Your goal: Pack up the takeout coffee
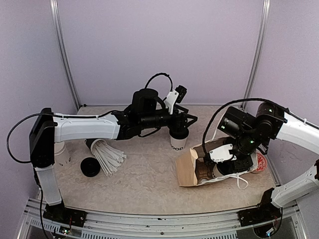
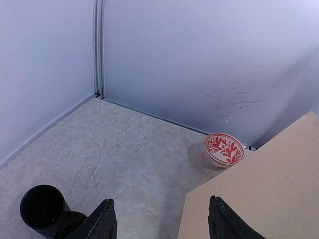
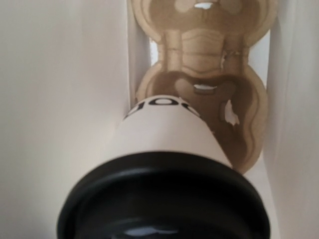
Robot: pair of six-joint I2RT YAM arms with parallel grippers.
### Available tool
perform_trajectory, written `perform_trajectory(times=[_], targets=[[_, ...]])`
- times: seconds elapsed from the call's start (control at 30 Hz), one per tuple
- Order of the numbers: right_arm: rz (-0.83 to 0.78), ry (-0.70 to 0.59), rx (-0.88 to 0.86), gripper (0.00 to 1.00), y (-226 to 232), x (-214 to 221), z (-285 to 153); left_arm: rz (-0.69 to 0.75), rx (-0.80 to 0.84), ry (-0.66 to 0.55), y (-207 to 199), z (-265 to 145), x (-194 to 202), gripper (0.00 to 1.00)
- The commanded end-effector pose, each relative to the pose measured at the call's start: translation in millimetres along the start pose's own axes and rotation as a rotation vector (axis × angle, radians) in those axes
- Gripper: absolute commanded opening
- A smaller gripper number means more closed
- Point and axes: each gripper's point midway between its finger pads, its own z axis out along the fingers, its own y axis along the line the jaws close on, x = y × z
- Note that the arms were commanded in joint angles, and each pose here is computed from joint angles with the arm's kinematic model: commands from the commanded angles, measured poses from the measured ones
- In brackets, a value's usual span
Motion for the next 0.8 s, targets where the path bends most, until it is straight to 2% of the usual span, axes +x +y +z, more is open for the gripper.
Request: perform_trajectory(times=[0.0, 0.2, 0.37, 0.6, 0.77], targets=[[-0.022, 0.06, 0.043, 0.39, 0.5, 7.4, 1.6, -0.003, 0.08, -0.025, -6.7, 7.3, -5.8, 0.62], [-0.068, 0.08, 0.099, 0.39, 4.1, 13.3, -1.0, -0.033, 0.192, 0.007, -22.2, 17.1, 14.6, 0.62], [-0.041, 0.067, 0.149, 0.37, -0.6, 15.0, -2.3, -0.005, 0.261, 0.039, -38.4, 17.8, 32.7, 0.61], [-0.072, -0.026, 0.248, 0.36, -6.3, 12.9, -5.1, 0.03, 0.303, 0.102, -46.2, 18.0, 52.4, 0.61], [-0.124, -0.087, 0.179, 0.38, 14.0, 12.1, -1.1, 0.049, 0.343, 0.125, -53.0, 19.7, 63.1, 0.61]])
